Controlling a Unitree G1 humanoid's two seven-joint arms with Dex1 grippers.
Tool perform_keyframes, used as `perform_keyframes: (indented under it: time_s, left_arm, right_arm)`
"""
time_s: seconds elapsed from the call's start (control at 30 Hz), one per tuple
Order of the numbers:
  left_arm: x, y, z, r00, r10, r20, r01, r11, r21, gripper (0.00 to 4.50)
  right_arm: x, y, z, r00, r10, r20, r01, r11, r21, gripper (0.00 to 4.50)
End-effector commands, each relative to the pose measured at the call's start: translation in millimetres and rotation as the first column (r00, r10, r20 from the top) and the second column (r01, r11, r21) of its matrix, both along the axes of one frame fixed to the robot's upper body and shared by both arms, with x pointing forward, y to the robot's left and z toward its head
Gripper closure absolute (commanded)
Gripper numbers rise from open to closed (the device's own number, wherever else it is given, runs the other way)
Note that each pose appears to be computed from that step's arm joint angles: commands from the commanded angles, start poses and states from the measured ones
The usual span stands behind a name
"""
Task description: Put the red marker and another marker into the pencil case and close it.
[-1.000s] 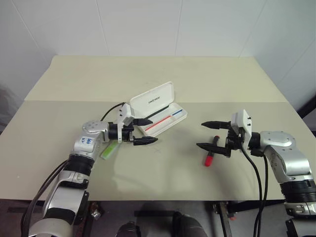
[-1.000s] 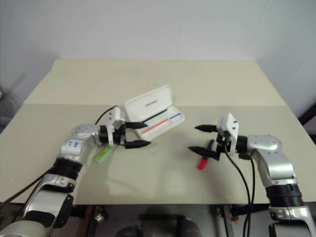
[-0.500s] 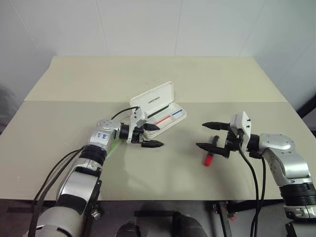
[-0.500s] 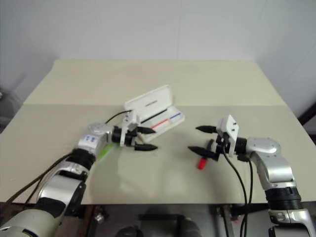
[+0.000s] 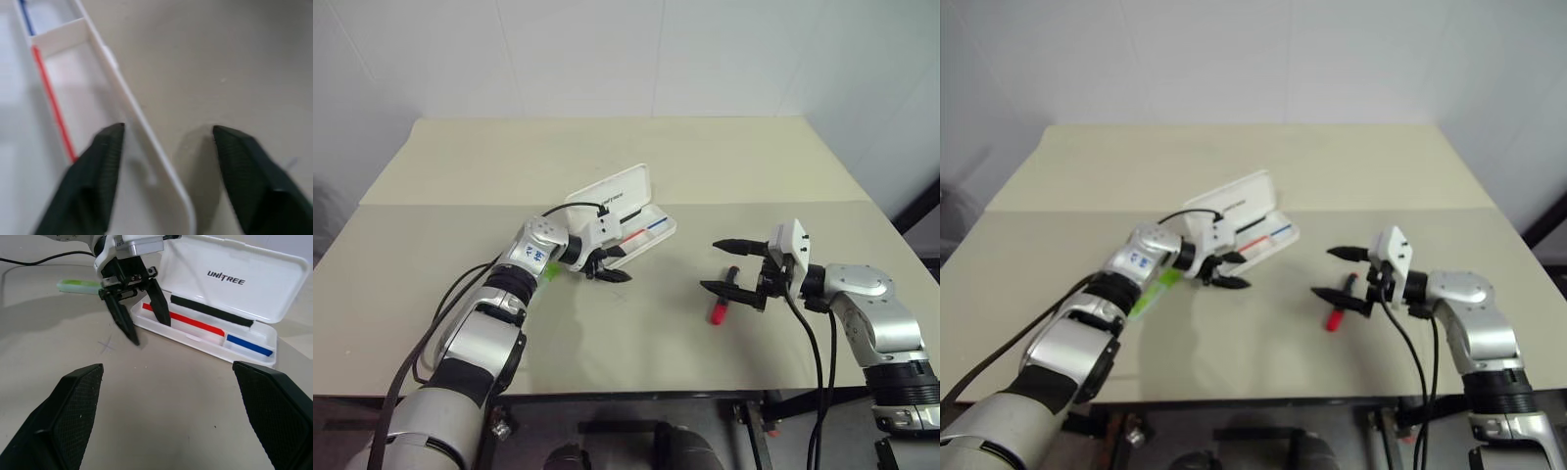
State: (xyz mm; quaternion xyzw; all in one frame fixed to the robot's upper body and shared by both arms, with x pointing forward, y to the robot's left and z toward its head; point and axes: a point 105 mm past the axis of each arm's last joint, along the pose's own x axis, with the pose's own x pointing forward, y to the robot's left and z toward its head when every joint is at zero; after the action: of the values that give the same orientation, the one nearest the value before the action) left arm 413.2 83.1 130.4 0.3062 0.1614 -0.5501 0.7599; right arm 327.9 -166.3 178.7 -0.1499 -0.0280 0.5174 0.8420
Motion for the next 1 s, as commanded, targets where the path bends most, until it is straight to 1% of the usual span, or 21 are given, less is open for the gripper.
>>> perform_keyframes:
  time_s: [0.03,0.13,0.23,0.27,0.4,0.5,0.63,0.77,0.87,1.0]
  left_arm:
    - [1,13,-16,0.999,0.033,-0.01,-0.032,0.996,0.087,2.99]
    - [3,13,-11,0.999,0.036,0.008,-0.036,0.996,0.076,3.81]
    - [5,14,-4,0.999,0.036,0.039,-0.038,0.997,0.059,4.41]
    - [6,15,-2,0.998,0.037,0.048,-0.039,0.998,0.052,4.48]
    - [6,22,13,0.991,0.023,0.129,-0.027,0.999,0.028,4.48]
    - [0,29,21,0.98,-0.022,0.197,0.018,1.0,0.025,4.48]
    - [-20,36,33,0.955,-0.094,0.28,0.094,0.995,0.015,4.48]
    - [-45,39,43,0.932,-0.137,0.336,0.144,0.99,0.004,4.48]
    - [-65,37,51,0.912,-0.16,0.378,0.175,0.985,-0.005,4.48]
    - [-92,30,56,0.896,-0.189,0.401,0.214,0.977,-0.017,4.48]
  right_arm:
    - [2,-1,13,0.999,0.006,0.053,-0.007,1.0,0.009,0.0]
    - [5,-3,14,0.999,0.007,0.054,-0.007,1.0,0.006,0.0]
    - [7,-4,16,0.998,0.01,0.056,-0.01,1.0,0.003,0.0]
    - [7,-4,16,0.998,0.01,0.056,-0.011,1.0,0.002,0.0]
    - [9,-7,18,0.998,0.014,0.056,-0.014,1.0,-0.003,0.0]
    - [10,-9,20,0.998,0.015,0.054,-0.015,1.0,-0.008,0.0]
    - [11,-16,23,0.999,0.012,0.048,-0.011,1.0,-0.021,0.0]
    - [12,-22,26,0.999,0.005,0.042,-0.003,0.999,-0.033,0.0]
    - [11,-26,28,0.999,-0.001,0.041,0.002,0.999,-0.039,0.0]
    - [11,-29,29,0.999,-0.011,0.039,0.013,0.999,-0.044,0.0]
